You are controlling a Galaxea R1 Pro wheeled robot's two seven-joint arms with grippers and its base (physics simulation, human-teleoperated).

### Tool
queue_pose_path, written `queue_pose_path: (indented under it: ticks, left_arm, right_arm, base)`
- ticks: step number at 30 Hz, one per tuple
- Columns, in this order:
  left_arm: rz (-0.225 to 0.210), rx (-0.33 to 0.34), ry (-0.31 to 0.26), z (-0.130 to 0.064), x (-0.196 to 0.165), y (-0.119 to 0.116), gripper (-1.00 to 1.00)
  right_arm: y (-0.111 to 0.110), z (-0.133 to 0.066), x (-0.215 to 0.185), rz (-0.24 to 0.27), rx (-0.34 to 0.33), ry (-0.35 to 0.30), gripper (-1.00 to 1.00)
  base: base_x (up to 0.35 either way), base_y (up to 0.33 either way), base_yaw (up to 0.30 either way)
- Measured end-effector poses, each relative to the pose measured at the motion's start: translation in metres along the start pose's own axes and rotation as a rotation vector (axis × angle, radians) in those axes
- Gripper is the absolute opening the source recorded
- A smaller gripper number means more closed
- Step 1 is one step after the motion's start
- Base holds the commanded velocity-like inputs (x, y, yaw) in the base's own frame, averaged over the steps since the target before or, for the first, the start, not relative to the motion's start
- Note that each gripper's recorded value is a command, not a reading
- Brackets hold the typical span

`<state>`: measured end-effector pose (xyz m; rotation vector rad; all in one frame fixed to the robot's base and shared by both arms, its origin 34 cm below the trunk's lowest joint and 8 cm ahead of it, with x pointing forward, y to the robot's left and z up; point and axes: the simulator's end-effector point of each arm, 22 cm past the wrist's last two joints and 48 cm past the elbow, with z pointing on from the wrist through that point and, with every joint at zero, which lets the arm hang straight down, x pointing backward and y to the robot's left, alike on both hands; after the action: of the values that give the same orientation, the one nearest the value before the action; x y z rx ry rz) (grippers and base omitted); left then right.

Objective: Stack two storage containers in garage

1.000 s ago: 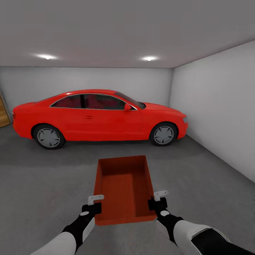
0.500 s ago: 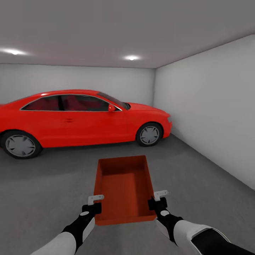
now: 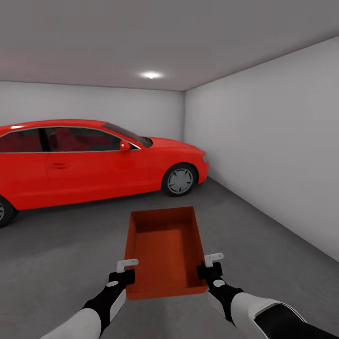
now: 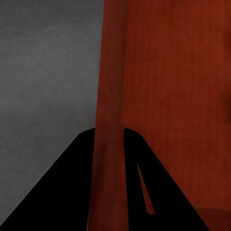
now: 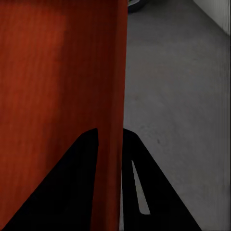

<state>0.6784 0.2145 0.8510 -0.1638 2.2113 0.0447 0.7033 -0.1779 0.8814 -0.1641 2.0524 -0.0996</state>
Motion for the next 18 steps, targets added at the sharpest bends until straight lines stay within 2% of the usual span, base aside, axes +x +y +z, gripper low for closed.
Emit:
queue_pose_path:
  ticks: [18]
  left_arm:
    - [0.003,0.002,0.018,-0.0004,0.0091,-0.0011,-1.0]
  right_arm:
    - [-0.0005,-0.0019,0.0096,0.002,-0.001,0.018,-1.0]
  base:
    - [0.32,0.0,-0.274]
